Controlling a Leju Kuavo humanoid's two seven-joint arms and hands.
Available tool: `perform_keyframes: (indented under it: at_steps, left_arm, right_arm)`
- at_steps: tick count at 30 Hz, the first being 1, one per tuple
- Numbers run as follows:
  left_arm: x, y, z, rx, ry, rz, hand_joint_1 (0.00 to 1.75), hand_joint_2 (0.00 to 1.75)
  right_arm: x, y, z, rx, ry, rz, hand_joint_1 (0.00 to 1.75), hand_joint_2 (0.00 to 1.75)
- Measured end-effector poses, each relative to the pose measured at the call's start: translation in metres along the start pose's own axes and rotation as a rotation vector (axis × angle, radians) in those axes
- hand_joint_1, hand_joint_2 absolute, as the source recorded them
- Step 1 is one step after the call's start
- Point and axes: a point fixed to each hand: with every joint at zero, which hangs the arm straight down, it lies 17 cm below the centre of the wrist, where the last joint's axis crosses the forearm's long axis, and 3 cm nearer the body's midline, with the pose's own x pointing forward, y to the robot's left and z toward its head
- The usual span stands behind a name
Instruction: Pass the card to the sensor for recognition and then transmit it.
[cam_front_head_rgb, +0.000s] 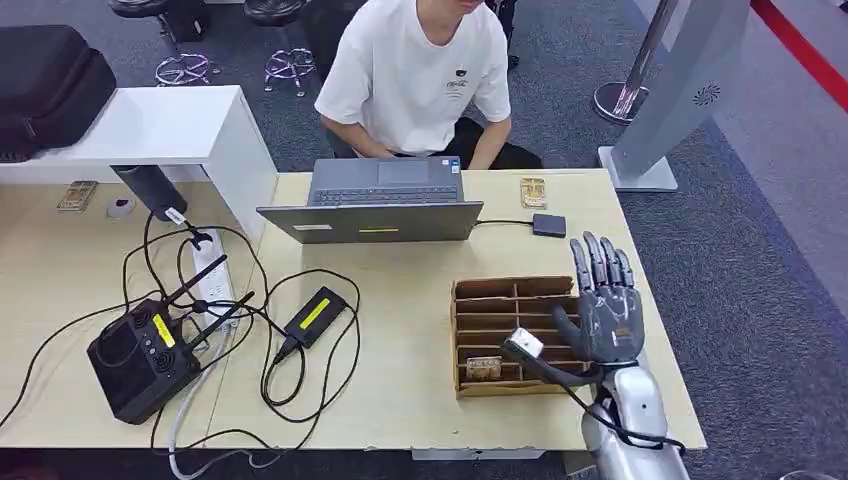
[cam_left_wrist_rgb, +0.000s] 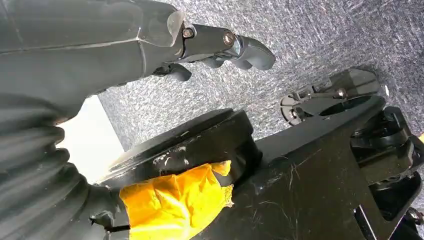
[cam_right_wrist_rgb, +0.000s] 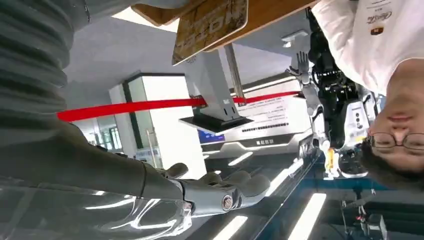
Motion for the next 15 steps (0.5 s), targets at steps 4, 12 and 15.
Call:
perform_keyframes:
  at_steps: [4,12,15]
  left_arm:
    - [0.0,0.0,0.0,0.0,0.0,0.0,0.0,1.75]
    - [0.0001,-0.0001,0.0,-0.001,0.001,-0.001,0.0,1.75]
    - [0.0006,0.0,0.0001,-0.002,0.001,-0.003,0.0,1.75]
  right_arm:
    - [0.0019,0.0017,-0.0001,0.004,-0.005,0.0,0.0,1.75]
    - [0.002,0.0065,0.0019,0.018,0.0,0.0,0.0,1.75]
    - [0.0032,0.008,0.0018,0.021,0.005,-0.007,0.0,1.75]
